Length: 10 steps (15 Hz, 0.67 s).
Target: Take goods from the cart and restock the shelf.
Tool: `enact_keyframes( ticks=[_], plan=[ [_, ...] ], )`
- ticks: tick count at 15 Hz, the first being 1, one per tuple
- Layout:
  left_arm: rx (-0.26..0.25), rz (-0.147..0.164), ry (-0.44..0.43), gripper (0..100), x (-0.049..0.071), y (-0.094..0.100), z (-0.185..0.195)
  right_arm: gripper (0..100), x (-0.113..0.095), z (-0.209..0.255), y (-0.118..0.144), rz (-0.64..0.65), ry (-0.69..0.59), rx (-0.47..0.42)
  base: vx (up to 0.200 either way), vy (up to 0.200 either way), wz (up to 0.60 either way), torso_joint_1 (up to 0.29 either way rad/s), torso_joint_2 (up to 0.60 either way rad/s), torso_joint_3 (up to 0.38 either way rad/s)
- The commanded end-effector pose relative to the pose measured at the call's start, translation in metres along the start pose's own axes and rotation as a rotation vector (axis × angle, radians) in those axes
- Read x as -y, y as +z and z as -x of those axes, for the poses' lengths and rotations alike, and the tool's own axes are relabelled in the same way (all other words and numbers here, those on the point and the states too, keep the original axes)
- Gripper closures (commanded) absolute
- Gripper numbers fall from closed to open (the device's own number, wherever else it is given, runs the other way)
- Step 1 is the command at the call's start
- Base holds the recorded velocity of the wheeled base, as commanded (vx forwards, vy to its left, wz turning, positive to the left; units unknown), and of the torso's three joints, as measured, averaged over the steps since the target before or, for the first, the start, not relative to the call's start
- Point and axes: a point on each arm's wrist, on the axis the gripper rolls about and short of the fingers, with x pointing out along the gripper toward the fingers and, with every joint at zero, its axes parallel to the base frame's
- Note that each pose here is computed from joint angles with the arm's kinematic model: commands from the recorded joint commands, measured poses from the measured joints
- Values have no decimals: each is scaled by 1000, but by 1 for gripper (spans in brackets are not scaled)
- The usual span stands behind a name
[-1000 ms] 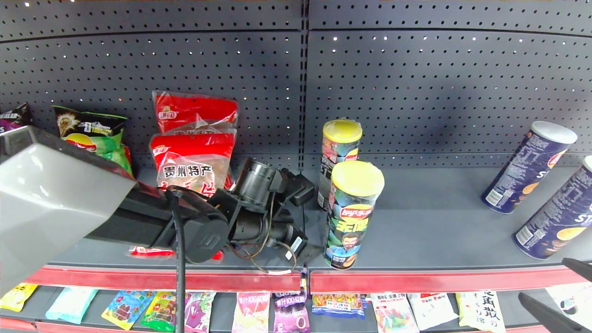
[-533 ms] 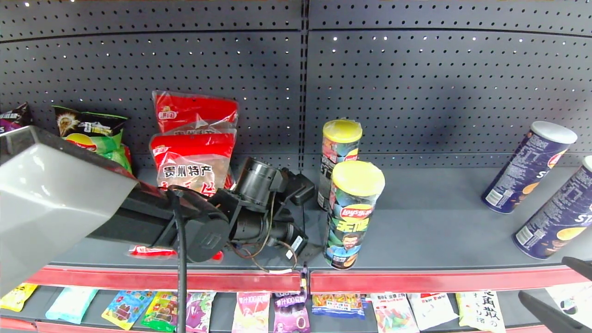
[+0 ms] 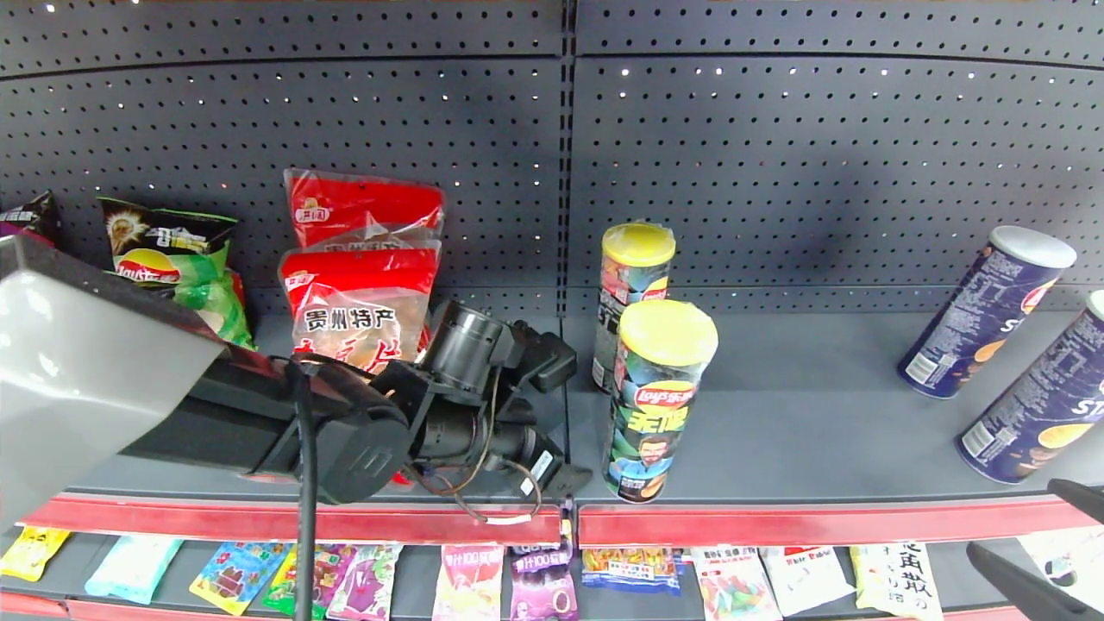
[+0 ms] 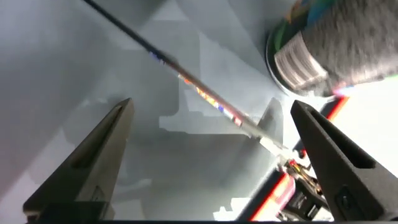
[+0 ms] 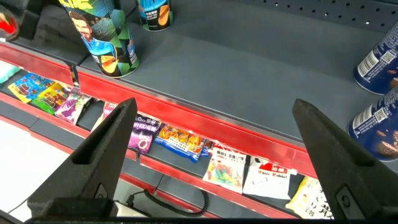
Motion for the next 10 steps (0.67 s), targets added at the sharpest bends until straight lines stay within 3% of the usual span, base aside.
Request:
enact_keyframes(
  ticks=[1, 7, 10],
  plan=[
    [-4, 5, 4, 0, 1, -5, 13, 0, 0, -1, -1, -1, 1, -5, 0, 0, 0, 0, 0, 0],
    [-13, 56, 70, 0, -10, -30, 62, 0, -1, -1, -4, -3, 7, -17, 0, 0, 0, 0, 0, 0],
    [15, 81, 109, 0, -10, -49, 96, 0, -1, 1, -9, -3, 9, -23, 0, 0, 0, 0, 0, 0]
  ],
)
